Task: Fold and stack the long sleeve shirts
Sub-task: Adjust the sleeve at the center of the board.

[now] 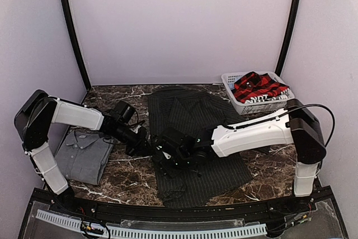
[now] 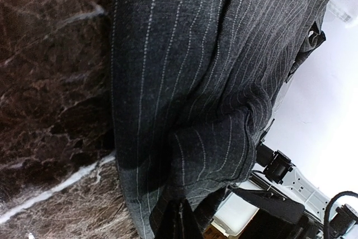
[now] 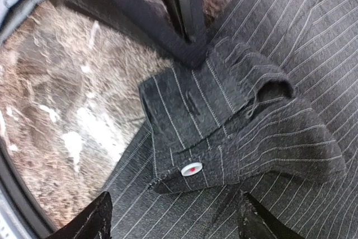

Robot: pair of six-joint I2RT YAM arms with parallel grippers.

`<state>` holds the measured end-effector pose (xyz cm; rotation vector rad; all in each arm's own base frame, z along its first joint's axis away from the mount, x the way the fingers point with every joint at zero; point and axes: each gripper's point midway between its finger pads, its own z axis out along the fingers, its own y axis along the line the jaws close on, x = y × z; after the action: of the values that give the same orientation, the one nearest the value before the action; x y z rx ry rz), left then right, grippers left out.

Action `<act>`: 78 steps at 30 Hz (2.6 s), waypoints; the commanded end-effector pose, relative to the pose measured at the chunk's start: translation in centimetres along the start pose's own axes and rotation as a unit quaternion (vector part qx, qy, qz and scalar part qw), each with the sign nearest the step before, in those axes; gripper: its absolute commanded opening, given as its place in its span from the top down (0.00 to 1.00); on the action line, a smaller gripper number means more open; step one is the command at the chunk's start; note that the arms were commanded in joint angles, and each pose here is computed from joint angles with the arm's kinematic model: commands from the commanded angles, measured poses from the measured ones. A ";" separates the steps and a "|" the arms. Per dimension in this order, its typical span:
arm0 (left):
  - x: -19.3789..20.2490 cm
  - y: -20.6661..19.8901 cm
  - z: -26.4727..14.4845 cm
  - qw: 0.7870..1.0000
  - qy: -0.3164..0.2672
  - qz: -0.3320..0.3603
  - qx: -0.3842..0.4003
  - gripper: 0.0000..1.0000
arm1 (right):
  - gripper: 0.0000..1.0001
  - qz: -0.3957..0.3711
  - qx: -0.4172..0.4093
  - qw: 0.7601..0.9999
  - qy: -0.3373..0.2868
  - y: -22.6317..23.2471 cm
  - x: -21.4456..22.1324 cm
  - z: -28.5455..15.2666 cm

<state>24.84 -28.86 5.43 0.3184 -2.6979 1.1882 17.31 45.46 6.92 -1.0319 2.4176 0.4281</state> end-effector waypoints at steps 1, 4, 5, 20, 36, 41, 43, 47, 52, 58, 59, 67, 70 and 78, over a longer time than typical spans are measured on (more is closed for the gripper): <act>-0.3 -0.8 -0.3 1.000 -0.001 0.020 0.013 1.00 | 0.26 -0.024 0.047 0.999 -0.002 -0.4 0.1 0.9; -0.3 -0.9 -0.3 1.000 -0.001 0.022 0.014 1.00 | 0.27 -0.026 0.054 0.998 0.004 -0.5 0.4 1.6; -0.2 -0.9 -0.4 1.000 -0.001 0.023 0.014 1.00 | 0.28 -0.026 0.055 0.998 0.003 -0.5 0.3 1.7; 0.4 -1.2 -0.8 0.999 0.006 0.031 0.019 1.00 | 0.86 -0.035 0.087 0.996 -0.005 -1.7 -0.4 0.3; 5.7 -1.4 0.0 0.998 0.038 0.037 0.029 1.00 | 1.00 -0.123 -0.007 0.991 0.057 0.3 2.2 -3.6; 6.8 -0.9 0.6 0.998 0.043 0.036 0.020 1.00 | 1.00 -0.141 -0.044 0.985 0.091 1.3 3.9 -3.8; 7.2 -0.7 0.9 0.998 0.047 0.033 0.018 1.00 | 1.00 -0.144 -0.049 0.983 0.102 1.3 4.5 -3.8; 7.9 -0.2 1.5 0.998 0.053 0.030 0.014 1.00 | 1.00 -0.150 -0.056 0.980 0.116 1.3 5.3 -3.7; 8.1 0.0 1.9 0.998 0.056 0.030 0.013 1.00 | 1.00 -0.149 -0.055 0.980 0.120 1.3 5.7 -3.2; 8.2 0.4 2.1 0.998 0.052 0.029 0.007 1.00 | 1.00 -0.144 -0.074 0.979 0.127 1.7 6.3 -3.1; 8.2 0.3 2.0 0.998 0.052 0.029 0.008 1.00 | 1.00 -0.144 -0.076 0.978 0.127 1.8 6.3 -3.1; 8.9 0.7 2.4 0.998 0.057 0.031 0.001 1.00 | 1.00 -0.139 -0.089 0.977 0.132 2.1 6.9 -3.2; 9.2 0.9 2.6 0.998 0.060 0.031 -0.001 1.00 | 1.00 -0.136 -0.089 0.978 0.132 2.0 7.1 -3.3; 9.5 0.9 2.5 0.998 0.058 0.036 -0.007 1.00 | 1.00 -0.133 -0.094 0.978 0.129 2.1 7.2 -3.7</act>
<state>15.64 -31.47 4.71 0.1639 -2.6230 1.1566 10.65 40.79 5.13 -1.5724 2.4639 0.4100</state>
